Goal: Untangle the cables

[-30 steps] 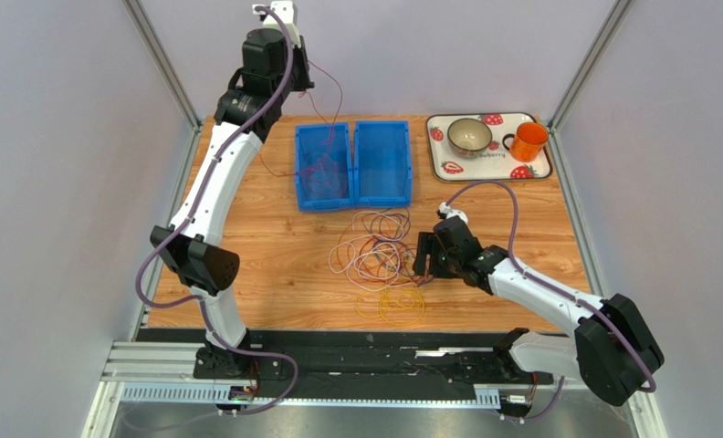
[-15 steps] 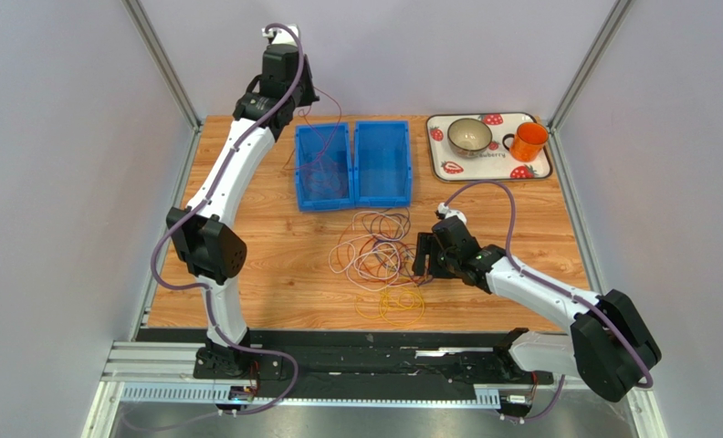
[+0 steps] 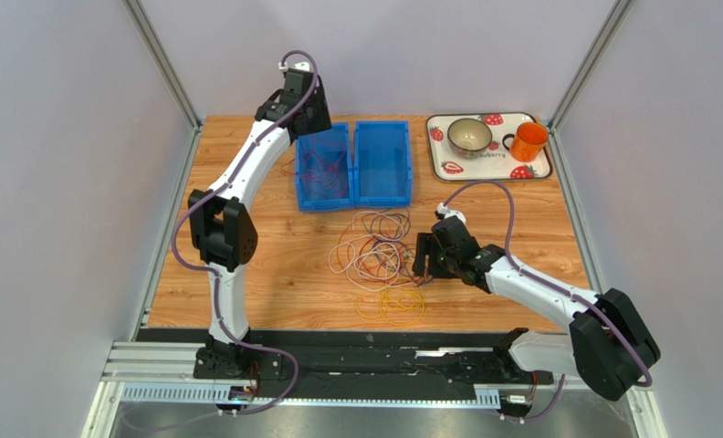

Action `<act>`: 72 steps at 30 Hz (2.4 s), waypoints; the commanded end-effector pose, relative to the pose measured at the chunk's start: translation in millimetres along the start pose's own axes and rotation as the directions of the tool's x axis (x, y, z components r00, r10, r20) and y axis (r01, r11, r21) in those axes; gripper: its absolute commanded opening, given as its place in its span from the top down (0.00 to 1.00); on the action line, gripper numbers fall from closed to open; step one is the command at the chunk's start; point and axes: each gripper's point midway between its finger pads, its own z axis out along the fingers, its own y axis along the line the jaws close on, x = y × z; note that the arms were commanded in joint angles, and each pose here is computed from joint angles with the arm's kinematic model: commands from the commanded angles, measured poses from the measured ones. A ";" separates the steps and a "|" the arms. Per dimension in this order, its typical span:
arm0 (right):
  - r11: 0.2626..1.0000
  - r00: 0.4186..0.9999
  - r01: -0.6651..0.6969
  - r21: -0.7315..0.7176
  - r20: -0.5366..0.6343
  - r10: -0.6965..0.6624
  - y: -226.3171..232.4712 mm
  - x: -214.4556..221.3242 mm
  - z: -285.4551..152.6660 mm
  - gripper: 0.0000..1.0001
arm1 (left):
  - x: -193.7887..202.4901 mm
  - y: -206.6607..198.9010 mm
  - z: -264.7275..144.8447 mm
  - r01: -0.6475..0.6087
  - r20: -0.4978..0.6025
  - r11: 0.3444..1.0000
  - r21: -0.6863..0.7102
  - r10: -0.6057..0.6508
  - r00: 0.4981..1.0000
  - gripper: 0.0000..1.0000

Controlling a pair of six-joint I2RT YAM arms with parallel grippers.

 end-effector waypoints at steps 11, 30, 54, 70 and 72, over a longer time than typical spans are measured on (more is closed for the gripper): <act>0.999 0.999 -0.002 -0.042 0.043 0.004 15.2 -18.4 -7.2 0.28 | -15.5 54.8 -53.4 0.185 0.022 0.976 -0.115 -0.184 0.983 0.20; 0.999 1.000 -0.008 -0.043 0.018 0.009 12.8 -10.0 -3.5 0.28 | 57.4 100.0 4.8 0.549 -0.182 0.836 -0.005 -0.541 0.821 0.27; 1.000 1.000 0.000 -0.027 -0.004 0.000 13.2 -8.9 5.7 0.28 | 85.8 121.6 37.1 0.674 -0.184 0.736 -0.059 -0.672 0.718 0.39; 1.000 1.000 0.005 -0.016 -0.012 -0.005 12.5 -8.9 9.7 0.29 | 88.9 115.2 47.5 0.668 -0.220 0.744 -0.026 -0.656 0.722 0.89; 1.000 1.000 0.004 -0.017 -0.012 -0.004 12.5 -9.3 9.9 0.29 | 77.5 115.9 38.7 0.647 -0.193 0.763 -0.013 -0.636 0.747 1.00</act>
